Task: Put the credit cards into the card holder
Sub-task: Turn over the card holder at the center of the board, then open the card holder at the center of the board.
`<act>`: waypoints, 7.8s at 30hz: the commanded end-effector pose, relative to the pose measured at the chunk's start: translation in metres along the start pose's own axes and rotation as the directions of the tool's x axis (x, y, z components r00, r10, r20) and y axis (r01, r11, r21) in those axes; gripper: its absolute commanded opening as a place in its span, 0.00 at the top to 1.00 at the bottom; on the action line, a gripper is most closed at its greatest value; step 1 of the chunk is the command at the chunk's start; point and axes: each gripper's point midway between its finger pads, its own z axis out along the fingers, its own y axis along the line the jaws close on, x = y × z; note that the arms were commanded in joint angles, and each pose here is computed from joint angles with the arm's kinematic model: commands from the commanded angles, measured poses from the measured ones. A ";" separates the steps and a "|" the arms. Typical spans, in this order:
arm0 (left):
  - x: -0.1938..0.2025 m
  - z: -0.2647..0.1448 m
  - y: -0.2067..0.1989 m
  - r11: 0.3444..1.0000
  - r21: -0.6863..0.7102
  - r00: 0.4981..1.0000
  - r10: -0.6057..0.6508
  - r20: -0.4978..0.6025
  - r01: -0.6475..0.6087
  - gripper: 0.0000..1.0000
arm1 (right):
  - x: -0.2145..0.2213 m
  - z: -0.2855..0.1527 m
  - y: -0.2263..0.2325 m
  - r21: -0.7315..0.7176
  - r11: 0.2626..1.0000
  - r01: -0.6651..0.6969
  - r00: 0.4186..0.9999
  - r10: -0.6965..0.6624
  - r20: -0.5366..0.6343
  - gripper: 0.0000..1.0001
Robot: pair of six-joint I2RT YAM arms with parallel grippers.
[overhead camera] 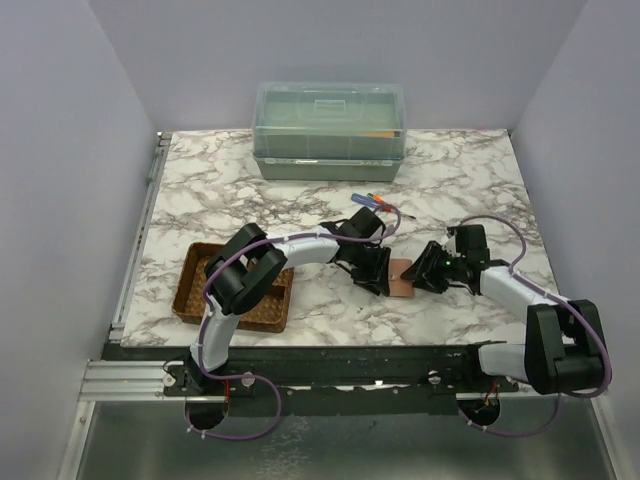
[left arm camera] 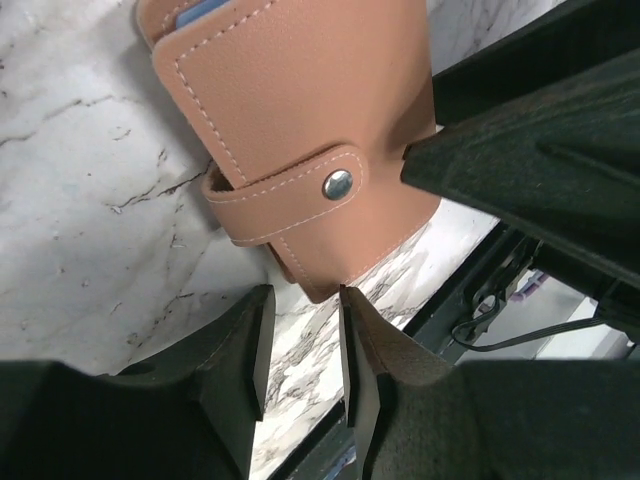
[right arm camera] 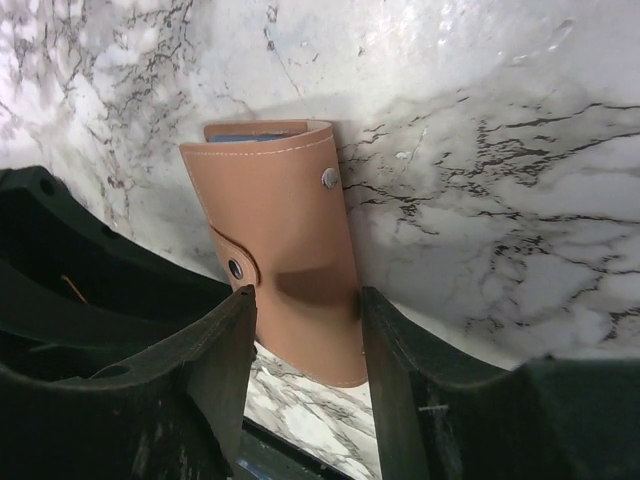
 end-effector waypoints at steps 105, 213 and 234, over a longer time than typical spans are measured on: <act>-0.069 -0.095 -0.009 0.972 -0.199 0.923 0.187 0.337 -0.124 1.00 | -0.001 -0.005 0.040 0.236 0.954 0.184 0.971 -0.214 0.108 0.46; -0.070 -0.080 -0.011 0.993 0.116 0.969 0.006 0.248 -0.036 0.72 | -0.012 0.002 0.065 0.194 0.946 0.260 0.946 -0.290 0.143 0.66; -0.076 -0.091 0.010 1.000 0.010 0.954 -0.018 0.300 0.015 0.69 | -0.012 0.032 0.063 0.316 0.906 0.281 0.942 -0.324 0.093 0.90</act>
